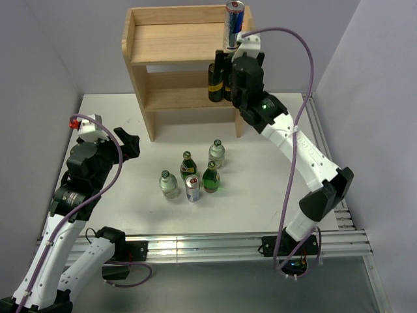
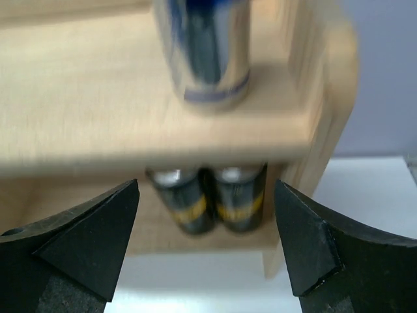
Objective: Place and organize the beverage onto the shelf
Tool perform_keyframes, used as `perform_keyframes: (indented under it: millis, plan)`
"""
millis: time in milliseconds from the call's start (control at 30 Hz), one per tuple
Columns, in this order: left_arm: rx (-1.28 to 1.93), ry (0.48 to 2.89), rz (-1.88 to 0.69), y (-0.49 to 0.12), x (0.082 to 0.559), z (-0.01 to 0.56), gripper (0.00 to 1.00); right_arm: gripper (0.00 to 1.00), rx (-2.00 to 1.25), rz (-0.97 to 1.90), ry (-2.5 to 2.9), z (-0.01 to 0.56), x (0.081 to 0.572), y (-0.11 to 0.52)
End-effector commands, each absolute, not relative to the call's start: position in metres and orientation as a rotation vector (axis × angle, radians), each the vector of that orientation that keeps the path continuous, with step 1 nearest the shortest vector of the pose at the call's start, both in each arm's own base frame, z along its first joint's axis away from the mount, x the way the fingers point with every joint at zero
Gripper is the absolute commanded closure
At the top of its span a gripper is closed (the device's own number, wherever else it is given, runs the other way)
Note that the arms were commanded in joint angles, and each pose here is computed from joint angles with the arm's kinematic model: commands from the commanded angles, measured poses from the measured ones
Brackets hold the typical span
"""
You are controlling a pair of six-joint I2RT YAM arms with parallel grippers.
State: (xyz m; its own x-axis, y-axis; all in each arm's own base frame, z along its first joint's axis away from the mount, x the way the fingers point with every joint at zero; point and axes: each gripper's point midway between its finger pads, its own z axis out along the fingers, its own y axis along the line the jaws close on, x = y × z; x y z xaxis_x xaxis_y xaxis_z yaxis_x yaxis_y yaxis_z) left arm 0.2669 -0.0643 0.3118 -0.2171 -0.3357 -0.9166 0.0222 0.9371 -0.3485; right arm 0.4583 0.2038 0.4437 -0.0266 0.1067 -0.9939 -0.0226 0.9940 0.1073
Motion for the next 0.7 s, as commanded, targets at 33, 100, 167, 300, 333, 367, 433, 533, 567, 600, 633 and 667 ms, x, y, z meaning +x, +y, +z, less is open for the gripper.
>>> perform_keyframes:
  millis: [33,100,167,300,333,367,433,533,567,600,633,667]
  plan:
    - [-0.223,1.743,-0.320,-0.062,0.267,0.315,0.02,0.10,0.105,0.096,1.621,0.430,0.408,0.202]
    - [-0.221,1.746,-0.322,-0.062,0.267,0.314,0.01,0.10,0.051,0.097,1.657,0.400,0.382,0.221]
    - [-0.219,1.744,-0.325,-0.063,0.268,0.315,0.02,0.10,0.063,0.163,1.642,0.400,0.354,0.223]
    - [-0.212,1.751,-0.334,-0.065,0.269,0.314,0.02,0.10,0.005,0.234,1.694,0.345,0.292,0.234]
    - [-0.212,1.752,-0.334,-0.065,0.269,0.314,0.02,0.10,0.002,0.247,1.708,0.334,0.283,0.235]
    - [-0.211,1.752,-0.335,-0.066,0.269,0.314,0.02,0.10,0.041,0.275,1.717,0.325,0.274,0.233]
    - [-0.208,1.753,-0.337,-0.066,0.269,0.314,0.02,0.10,0.058,0.332,1.769,0.291,0.249,0.231]
    - [-0.209,1.747,-0.342,-0.066,0.268,0.315,0.02,0.10,0.091,0.400,1.848,0.241,0.226,0.225]
    - [-0.209,1.748,-0.340,-0.066,0.268,0.315,0.02,0.10,0.076,0.425,1.867,0.229,0.218,0.228]
    - [-0.210,1.744,-0.343,-0.066,0.268,0.316,0.02,0.10,0.048,0.424,1.913,0.200,0.211,0.226]
    - [-0.209,1.744,-0.345,-0.066,0.268,0.316,0.02,0.10,0.069,0.457,1.937,0.188,0.207,0.228]
    - [-0.208,1.744,-0.345,-0.066,0.268,0.316,0.02,0.10,0.049,0.445,1.970,0.165,0.203,0.226]
